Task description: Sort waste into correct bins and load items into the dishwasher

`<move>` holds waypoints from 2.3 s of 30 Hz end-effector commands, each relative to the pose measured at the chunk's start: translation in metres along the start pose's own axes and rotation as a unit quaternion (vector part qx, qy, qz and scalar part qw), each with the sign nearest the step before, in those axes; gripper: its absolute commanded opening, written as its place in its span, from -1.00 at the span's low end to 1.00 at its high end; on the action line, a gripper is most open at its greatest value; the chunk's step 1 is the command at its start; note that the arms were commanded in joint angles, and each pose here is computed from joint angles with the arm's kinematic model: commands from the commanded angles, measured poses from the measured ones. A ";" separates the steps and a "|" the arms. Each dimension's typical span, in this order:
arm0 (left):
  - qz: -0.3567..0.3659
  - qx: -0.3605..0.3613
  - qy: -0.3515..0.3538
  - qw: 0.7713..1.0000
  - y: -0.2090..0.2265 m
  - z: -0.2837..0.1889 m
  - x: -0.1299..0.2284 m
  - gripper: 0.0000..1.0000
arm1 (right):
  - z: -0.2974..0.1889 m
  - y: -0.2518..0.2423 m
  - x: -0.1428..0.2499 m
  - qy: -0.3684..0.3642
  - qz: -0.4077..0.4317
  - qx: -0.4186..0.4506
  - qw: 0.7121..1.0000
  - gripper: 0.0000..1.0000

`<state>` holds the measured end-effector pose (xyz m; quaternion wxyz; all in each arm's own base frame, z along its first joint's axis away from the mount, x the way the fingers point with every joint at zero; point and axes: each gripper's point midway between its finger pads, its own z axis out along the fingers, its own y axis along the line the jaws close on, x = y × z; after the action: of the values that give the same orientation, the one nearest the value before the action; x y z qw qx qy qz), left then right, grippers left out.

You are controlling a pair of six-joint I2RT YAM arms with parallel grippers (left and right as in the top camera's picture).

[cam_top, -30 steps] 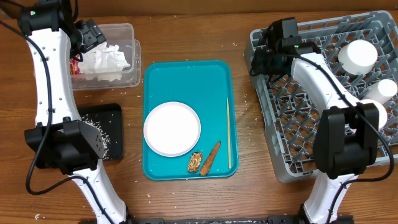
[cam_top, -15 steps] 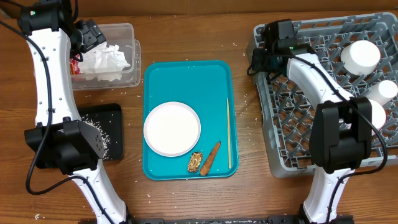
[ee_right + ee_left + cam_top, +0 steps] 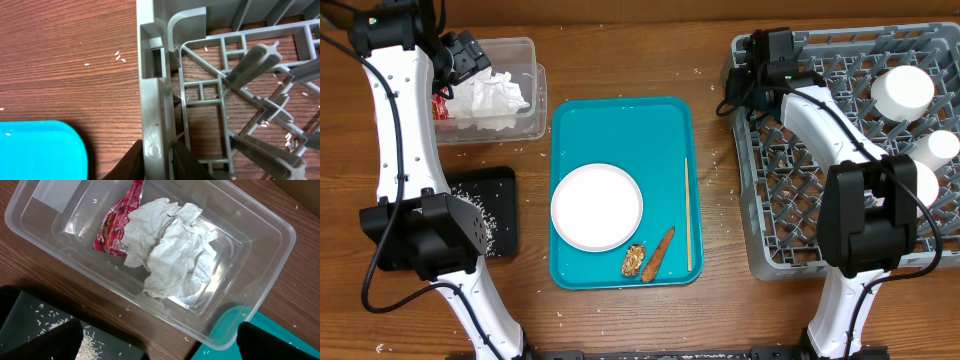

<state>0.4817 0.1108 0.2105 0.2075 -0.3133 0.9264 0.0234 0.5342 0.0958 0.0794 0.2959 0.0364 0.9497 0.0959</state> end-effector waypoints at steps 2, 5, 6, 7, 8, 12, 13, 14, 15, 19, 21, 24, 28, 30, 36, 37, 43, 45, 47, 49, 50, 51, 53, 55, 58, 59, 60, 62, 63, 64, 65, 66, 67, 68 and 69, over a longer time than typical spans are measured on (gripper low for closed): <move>-0.005 0.008 -0.011 1.000 -0.003 -0.013 -0.001 1.00 | -0.008 -0.001 -0.007 -0.006 0.006 0.002 1.000 -0.56; -0.005 0.008 -0.011 1.000 -0.003 -0.013 -0.001 1.00 | -0.019 0.002 -0.013 0.000 0.009 0.004 1.000 -0.50; -0.005 0.008 -0.011 1.000 -0.003 -0.013 -0.001 1.00 | -0.025 0.004 -0.019 -0.002 0.013 0.003 1.000 -0.45; -0.005 0.008 -0.011 1.000 -0.003 -0.013 -0.001 0.99 | -0.034 0.006 -0.026 -0.005 0.014 0.002 1.000 -0.34; -0.006 0.008 -0.011 1.000 -0.003 -0.013 -0.001 1.00 | -0.044 0.009 -0.033 -0.008 0.014 0.002 1.000 -0.08; -0.006 0.008 -0.011 1.000 -0.003 -0.013 -0.001 1.00 | -0.104 0.023 -0.071 -0.030 0.012 -0.004 0.999 1.00; -0.006 0.008 -0.011 1.000 -0.003 -0.013 -0.001 1.00 | -0.115 0.025 -0.076 -0.031 0.015 -0.005 0.999 1.00; -0.005 0.008 -0.011 1.000 -0.003 -0.013 -0.001 1.00 | -0.124 0.027 -0.078 -0.030 0.018 -0.006 0.999 1.00; -0.005 0.008 -0.011 1.000 -0.003 -0.013 -0.001 0.99 | -0.132 0.031 -0.077 -0.024 0.018 -0.013 0.999 1.00; -0.005 0.008 -0.011 1.000 -0.003 -0.013 -0.001 1.00 | -0.161 0.085 -0.046 0.057 0.013 -0.140 0.988 1.00; -0.006 0.008 -0.011 1.000 -0.003 -0.013 -0.001 1.00 | -0.166 0.109 -0.026 0.099 0.008 -0.190 0.977 1.00; -0.005 0.008 -0.011 1.000 -0.003 -0.013 -0.001 1.00 | -0.164 0.135 0.002 0.137 -0.014 -0.206 0.969 1.00; -0.006 0.008 -0.011 1.000 -0.003 -0.013 -0.001 1.00 | -0.150 0.160 0.031 0.155 -0.064 -0.191 0.967 1.00; -0.006 0.008 -0.011 1.000 -0.003 -0.013 -0.001 1.00 | -0.139 0.168 0.046 0.158 -0.087 -0.167 0.969 1.00; -0.005 0.008 -0.011 1.000 -0.003 -0.013 -0.001 1.00 | -0.111 0.197 0.090 0.165 -0.140 -0.151 0.965 1.00; -0.005 0.008 -0.011 1.000 -0.003 -0.013 -0.001 0.99 | -0.106 0.203 0.100 0.168 -0.147 -0.154 0.962 1.00; -0.006 0.008 -0.011 1.000 -0.003 -0.013 -0.001 0.99 | -0.074 0.203 0.141 0.195 -0.109 -0.110 0.969 0.93; -0.005 0.008 -0.011 1.000 -0.003 -0.013 -0.001 1.00 | -0.065 0.202 0.154 0.212 -0.091 -0.099 0.968 0.81; -0.005 0.008 -0.011 1.000 -0.003 -0.013 -0.001 0.99 | -0.057 0.199 0.167 0.233 -0.089 -0.091 0.964 0.71; -0.005 0.008 -0.011 1.000 -0.003 -0.013 -0.001 1.00 | -0.050 0.197 0.179 0.251 -0.094 -0.082 0.960 0.68; -0.005 0.008 -0.011 1.000 -0.003 -0.013 -0.001 1.00 | -0.047 0.197 0.184 0.256 -0.095 -0.079 0.959 0.65; -0.005 0.008 -0.011 1.000 -0.003 -0.013 -0.001 1.00 | -0.046 0.197 0.187 0.261 -0.096 -0.077 0.957 0.62; -0.005 0.008 -0.011 1.000 -0.003 -0.013 -0.001 1.00 | -0.044 0.197 0.193 0.268 -0.099 -0.074 0.956 0.51; -0.005 0.008 -0.011 1.000 -0.003 -0.013 -0.001 0.99 | -0.043 0.196 0.198 0.276 -0.092 -0.067 0.954 0.39; -0.005 0.008 -0.011 1.000 -0.003 -0.013 -0.001 1.00 | -0.042 0.193 0.205 0.288 -0.087 -0.058 0.952 0.27; -0.005 0.008 -0.011 1.000 -0.003 -0.013 -0.001 1.00 | -0.042 0.192 0.206 0.292 -0.086 -0.055 0.951 0.26; -0.005 0.008 -0.011 1.000 -0.003 -0.013 -0.001 0.99 | -0.040 0.189 0.211 0.300 -0.082 -0.049 0.949 0.24; -0.005 0.008 -0.011 1.000 -0.003 -0.013 -0.001 1.00 | -0.036 0.183 0.220 0.316 -0.080 -0.037 0.945 0.19; -0.006 0.008 -0.011 1.000 -0.003 -0.013 -0.001 1.00 | -0.033 0.180 0.225 0.324 -0.080 -0.031 0.942 0.15; -0.005 0.008 -0.011 1.000 -0.003 -0.013 -0.001 1.00 | -0.029 0.178 0.233 0.339 -0.078 -0.028 0.937 0.07; -0.006 0.008 -0.011 1.000 -0.003 -0.013 -0.001 0.99 | -0.028 0.178 0.235 0.342 -0.077 -0.029 0.936 0.02; -0.006 0.008 -0.011 1.000 -0.003 -0.013 -0.001 0.99 | -0.028 0.178 0.236 0.344 -0.077 -0.030 0.935 -0.02; -0.005 0.008 -0.011 1.000 -0.003 -0.013 -0.001 1.00 | -0.028 0.178 0.236 0.344 -0.077 -0.030 0.935 -0.03; -0.005 0.008 -0.011 1.000 -0.003 -0.013 -0.001 1.00 | -0.027 0.178 0.236 0.344 -0.077 -0.030 0.935 -0.02; -0.005 0.008 -0.011 1.000 -0.003 -0.013 -0.001 1.00 | -0.028 0.178 0.236 0.344 -0.077 -0.031 0.935 -0.02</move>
<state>0.4817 0.1108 0.2105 0.2075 -0.3133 0.9264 0.0234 0.3293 0.2950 0.0115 -0.0347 -0.0825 0.9899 0.1095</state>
